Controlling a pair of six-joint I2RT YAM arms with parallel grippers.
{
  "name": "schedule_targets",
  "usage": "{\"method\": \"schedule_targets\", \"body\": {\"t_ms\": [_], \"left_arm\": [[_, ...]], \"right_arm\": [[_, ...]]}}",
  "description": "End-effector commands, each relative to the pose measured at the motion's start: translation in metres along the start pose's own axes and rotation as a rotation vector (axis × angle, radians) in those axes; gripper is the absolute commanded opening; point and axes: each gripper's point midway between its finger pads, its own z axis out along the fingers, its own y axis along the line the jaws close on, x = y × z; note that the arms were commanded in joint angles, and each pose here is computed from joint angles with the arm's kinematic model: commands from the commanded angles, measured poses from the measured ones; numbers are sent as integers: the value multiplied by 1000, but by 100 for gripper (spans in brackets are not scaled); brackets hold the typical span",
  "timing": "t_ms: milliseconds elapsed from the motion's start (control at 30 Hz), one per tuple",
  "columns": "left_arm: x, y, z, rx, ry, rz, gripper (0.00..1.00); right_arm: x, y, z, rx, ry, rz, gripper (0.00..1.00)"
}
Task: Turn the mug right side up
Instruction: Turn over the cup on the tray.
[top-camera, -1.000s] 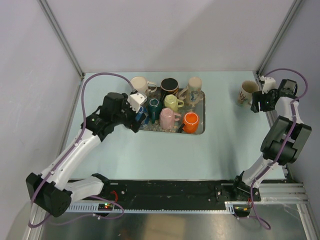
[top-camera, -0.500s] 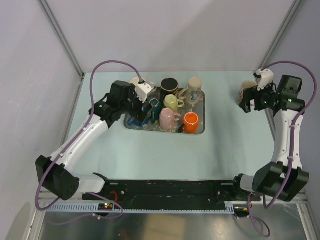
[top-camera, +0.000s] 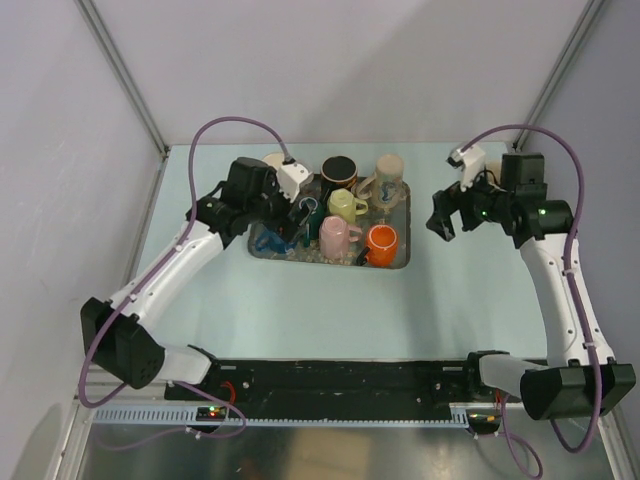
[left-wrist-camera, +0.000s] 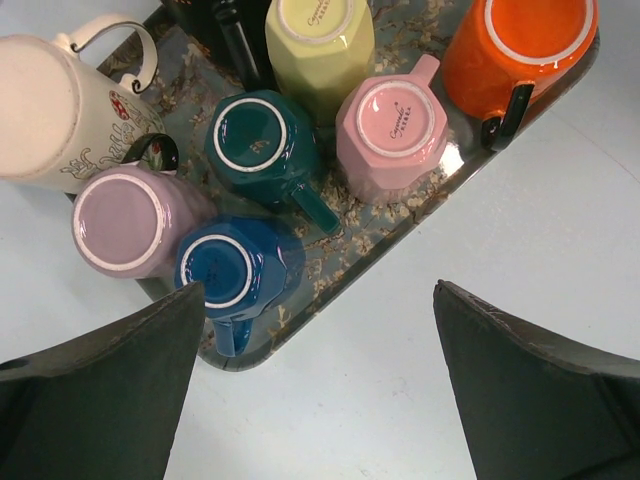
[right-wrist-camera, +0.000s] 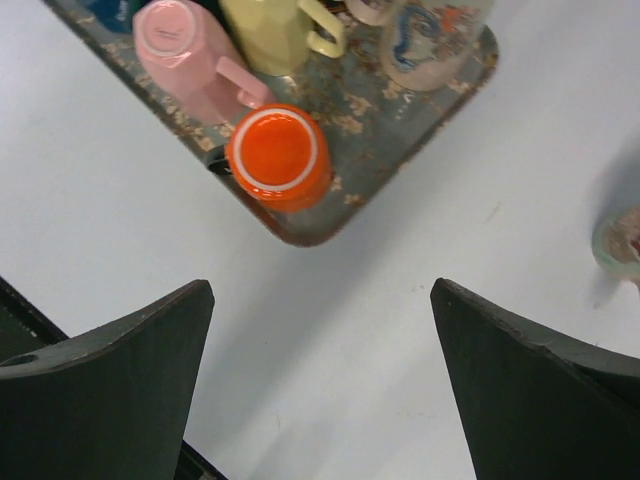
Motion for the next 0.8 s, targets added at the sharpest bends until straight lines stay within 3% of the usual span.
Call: {"method": "schedule_targets", "body": {"t_ms": [0,767], "left_arm": [[-24,-1,-18,-17,-100,-1,100],[-22,2,-40,-72,-133,12,100]], "right_arm": [[-12,18,10,-28,-17,-39,97],[-22,57,48,-135,9,-98,98]]}}
